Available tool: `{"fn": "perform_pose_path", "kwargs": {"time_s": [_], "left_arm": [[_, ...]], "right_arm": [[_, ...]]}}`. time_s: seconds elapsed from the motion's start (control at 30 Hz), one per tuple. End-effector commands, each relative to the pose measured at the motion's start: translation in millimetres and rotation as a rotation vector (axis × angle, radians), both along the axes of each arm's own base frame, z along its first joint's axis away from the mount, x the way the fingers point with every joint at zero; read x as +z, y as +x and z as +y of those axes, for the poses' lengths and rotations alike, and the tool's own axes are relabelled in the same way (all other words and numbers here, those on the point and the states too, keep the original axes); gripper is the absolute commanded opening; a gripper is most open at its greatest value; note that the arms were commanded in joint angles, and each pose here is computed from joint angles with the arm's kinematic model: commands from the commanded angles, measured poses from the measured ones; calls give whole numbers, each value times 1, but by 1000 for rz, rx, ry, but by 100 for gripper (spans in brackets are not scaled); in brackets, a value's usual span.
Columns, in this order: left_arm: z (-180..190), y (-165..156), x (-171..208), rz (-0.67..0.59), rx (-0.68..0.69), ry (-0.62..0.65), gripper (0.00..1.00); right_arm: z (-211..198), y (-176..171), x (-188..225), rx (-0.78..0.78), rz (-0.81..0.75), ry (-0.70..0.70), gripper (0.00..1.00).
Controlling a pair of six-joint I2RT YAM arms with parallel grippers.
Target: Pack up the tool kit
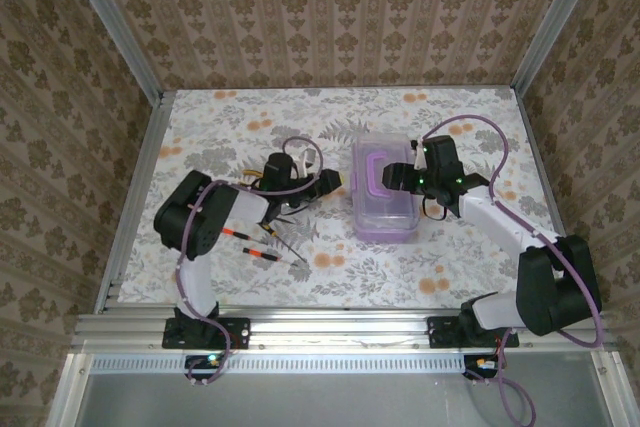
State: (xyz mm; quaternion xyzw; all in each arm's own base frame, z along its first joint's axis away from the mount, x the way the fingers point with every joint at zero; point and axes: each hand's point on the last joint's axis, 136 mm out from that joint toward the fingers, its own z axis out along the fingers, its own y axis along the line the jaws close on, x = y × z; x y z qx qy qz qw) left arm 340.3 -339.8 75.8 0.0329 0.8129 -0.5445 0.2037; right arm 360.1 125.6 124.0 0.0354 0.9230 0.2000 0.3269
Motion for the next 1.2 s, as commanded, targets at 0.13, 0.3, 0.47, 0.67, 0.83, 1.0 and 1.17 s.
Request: {"fn": "perform_pose_path", "kwargs": {"time_s": [0.13,0.3,0.47,0.67,0.83,1.0,1.17], "left_arm": [[-25,-6,29,-45,-62,-97,71],[-25,-4,40,-65,-54,-130,71],[-31,-6,53,-91,-70,-166,71],[-37,-8,67,-115,-82,-190,71],[-41,-9,68,-113,-92,-192,72],[-44,-8,72,-119,-94,-201,71],[-47,-6,81,-134,-101,-200,71]], "right_arm": [[0,-57,-81,-9,334,90,75],[-1,-60,-85,0,345,89,75],[-1,-60,-88,-3,346,108,74],[1,-59,-91,-15,345,173,73],[2,-59,-95,-33,349,254,72],[5,-59,-98,-39,358,317,71],[13,-59,-102,-25,375,386,70]]}}
